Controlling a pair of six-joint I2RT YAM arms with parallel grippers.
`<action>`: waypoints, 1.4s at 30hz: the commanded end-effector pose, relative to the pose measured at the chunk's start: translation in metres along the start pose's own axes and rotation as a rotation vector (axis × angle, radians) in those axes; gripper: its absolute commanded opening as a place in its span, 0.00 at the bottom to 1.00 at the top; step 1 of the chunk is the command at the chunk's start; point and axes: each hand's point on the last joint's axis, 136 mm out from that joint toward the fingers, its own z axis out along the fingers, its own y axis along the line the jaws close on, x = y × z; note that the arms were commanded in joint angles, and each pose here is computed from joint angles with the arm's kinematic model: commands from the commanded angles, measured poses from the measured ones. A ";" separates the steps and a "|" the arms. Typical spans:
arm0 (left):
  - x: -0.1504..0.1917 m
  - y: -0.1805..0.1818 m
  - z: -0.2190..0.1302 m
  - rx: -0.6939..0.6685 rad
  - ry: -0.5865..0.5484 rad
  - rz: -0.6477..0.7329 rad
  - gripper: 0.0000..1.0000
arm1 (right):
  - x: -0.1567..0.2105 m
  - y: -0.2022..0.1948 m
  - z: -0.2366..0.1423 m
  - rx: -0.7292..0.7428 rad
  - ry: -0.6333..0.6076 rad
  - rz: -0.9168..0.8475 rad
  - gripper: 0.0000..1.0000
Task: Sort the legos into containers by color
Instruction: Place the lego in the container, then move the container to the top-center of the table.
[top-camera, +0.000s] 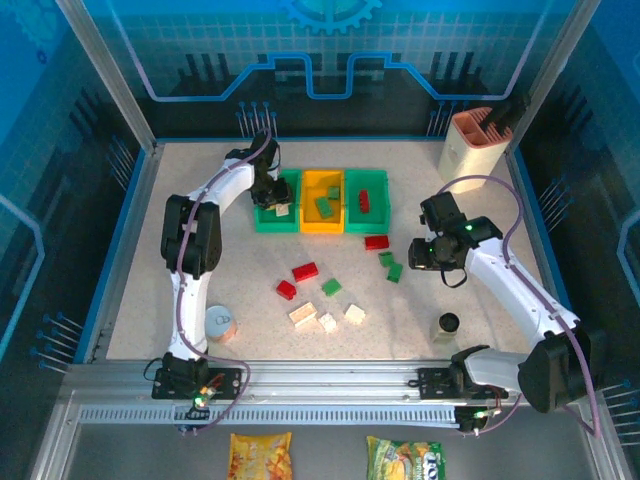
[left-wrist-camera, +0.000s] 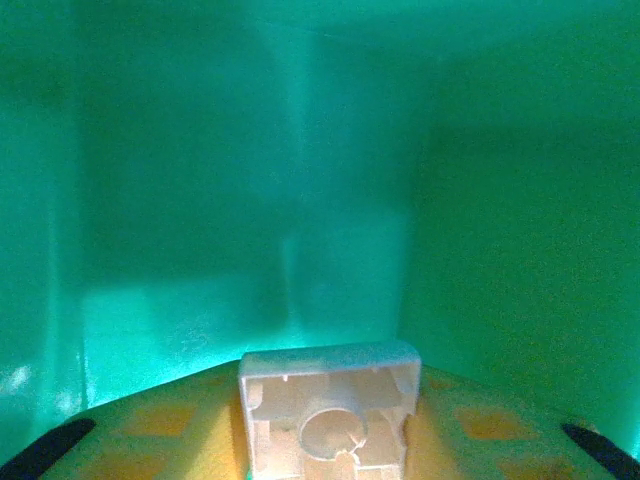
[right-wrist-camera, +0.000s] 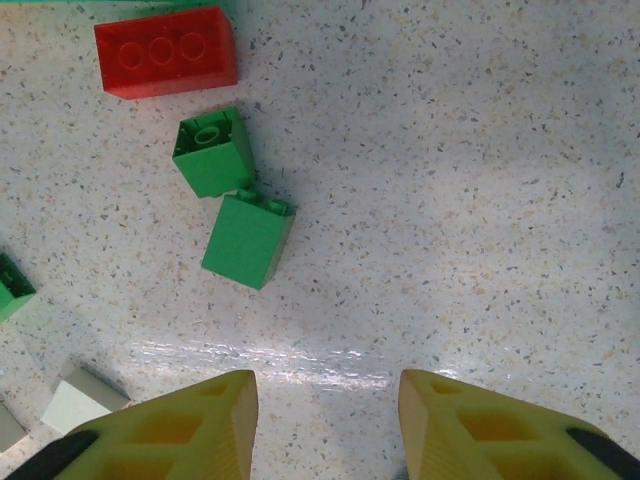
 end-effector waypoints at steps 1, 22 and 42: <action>-0.002 -0.001 0.008 0.042 0.025 -0.035 0.45 | 0.001 0.002 -0.005 -0.007 0.013 -0.006 0.43; 0.005 -0.010 -0.036 0.069 -0.046 -0.024 0.45 | -0.001 0.007 -0.007 -0.015 0.006 -0.013 0.43; 0.027 0.053 -0.048 -0.270 -0.049 0.075 0.44 | -0.005 0.015 -0.008 -0.019 0.000 -0.034 0.43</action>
